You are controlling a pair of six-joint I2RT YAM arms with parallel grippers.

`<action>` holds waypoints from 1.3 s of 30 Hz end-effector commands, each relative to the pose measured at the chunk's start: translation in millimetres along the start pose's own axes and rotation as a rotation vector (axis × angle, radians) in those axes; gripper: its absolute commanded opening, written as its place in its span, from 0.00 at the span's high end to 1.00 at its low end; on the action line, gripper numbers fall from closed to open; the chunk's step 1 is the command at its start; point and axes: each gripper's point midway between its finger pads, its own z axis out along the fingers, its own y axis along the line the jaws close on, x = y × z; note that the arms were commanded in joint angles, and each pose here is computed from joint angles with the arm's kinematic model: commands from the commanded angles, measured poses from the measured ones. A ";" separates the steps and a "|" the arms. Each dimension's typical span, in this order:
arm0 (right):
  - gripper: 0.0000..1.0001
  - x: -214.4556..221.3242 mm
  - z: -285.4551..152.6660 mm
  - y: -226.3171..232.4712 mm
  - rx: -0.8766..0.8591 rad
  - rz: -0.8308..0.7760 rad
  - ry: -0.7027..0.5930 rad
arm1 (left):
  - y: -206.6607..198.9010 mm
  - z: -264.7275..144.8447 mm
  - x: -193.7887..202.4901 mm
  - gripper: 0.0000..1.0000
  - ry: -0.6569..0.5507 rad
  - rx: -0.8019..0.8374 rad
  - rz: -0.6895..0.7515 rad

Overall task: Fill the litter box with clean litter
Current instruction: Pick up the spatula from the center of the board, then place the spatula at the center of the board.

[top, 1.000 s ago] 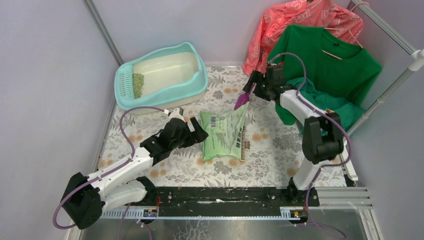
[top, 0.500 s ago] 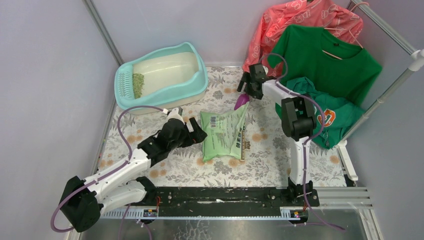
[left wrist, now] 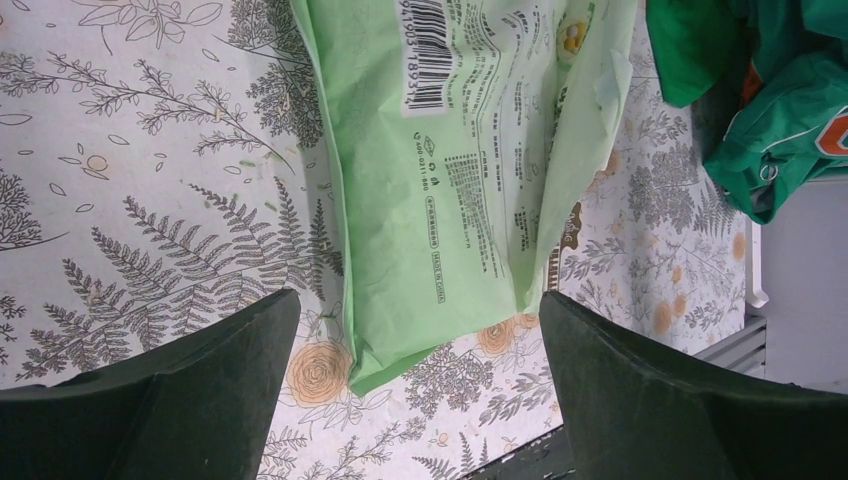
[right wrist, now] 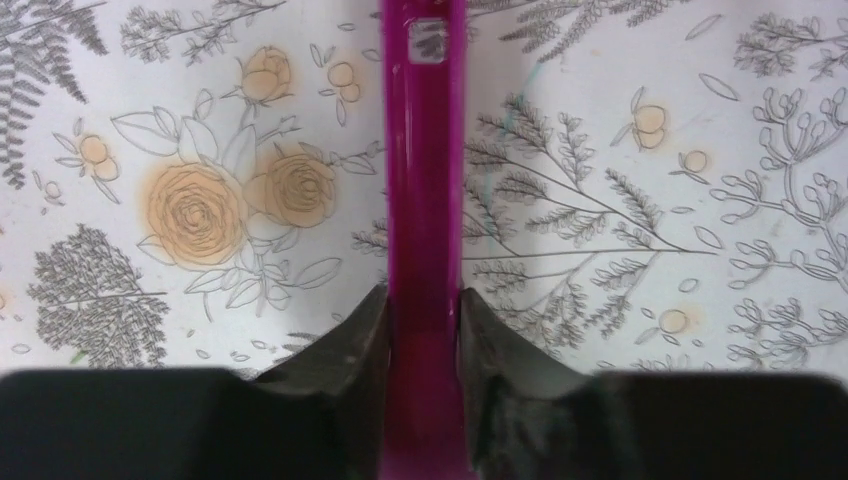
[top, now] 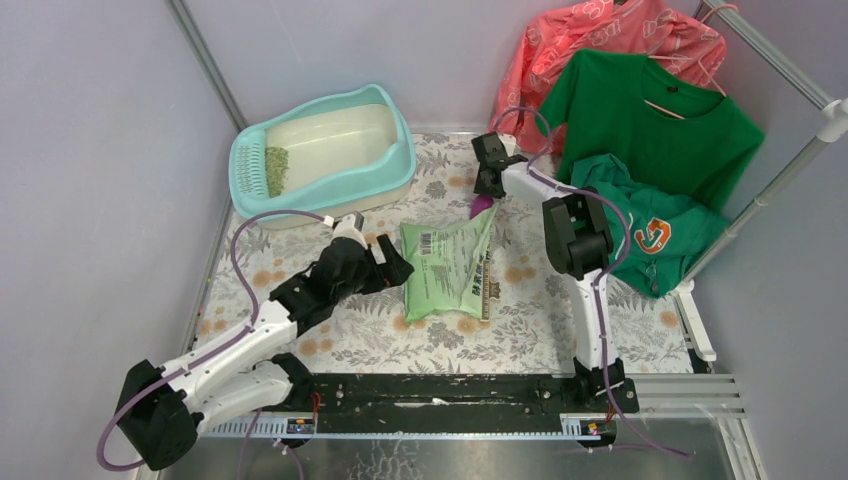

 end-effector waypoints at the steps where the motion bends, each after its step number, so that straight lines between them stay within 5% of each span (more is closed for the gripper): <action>1: 0.80 28.5 -10.0 -17.3 0.028 -0.039 0.089 | -3.7 -5.7 -3.9 0.02 -0.013 0.013 0.020; 4: 0.94 -24.5 -48.5 -0.1 -0.056 -0.042 -0.032 | -1.9 -13.6 -11.1 0.02 -0.031 -0.012 0.025; 9: 0.97 -124.6 -171.8 28.7 -0.258 -0.069 -0.269 | 3.1 -49.2 -46.7 0.01 -0.144 -0.095 0.042; 14: 0.98 -132.1 -280.9 44.3 -0.474 -0.128 -0.324 | -2.3 -104.6 -87.0 0.01 -0.295 -0.102 -0.002; 24: 0.96 68.0 -366.1 123.1 -0.870 -0.522 -0.144 | 1.8 -172.6 -112.2 0.01 -0.372 -0.148 -0.087; 32: 0.97 203.7 -316.5 196.9 -0.855 -0.724 0.034 | 10.3 -176.9 -100.8 0.01 -0.359 -0.143 -0.138; 39: 0.95 240.5 -260.9 260.2 -0.751 -0.746 0.062 | 22.8 -174.9 -95.5 0.01 -0.366 -0.181 -0.145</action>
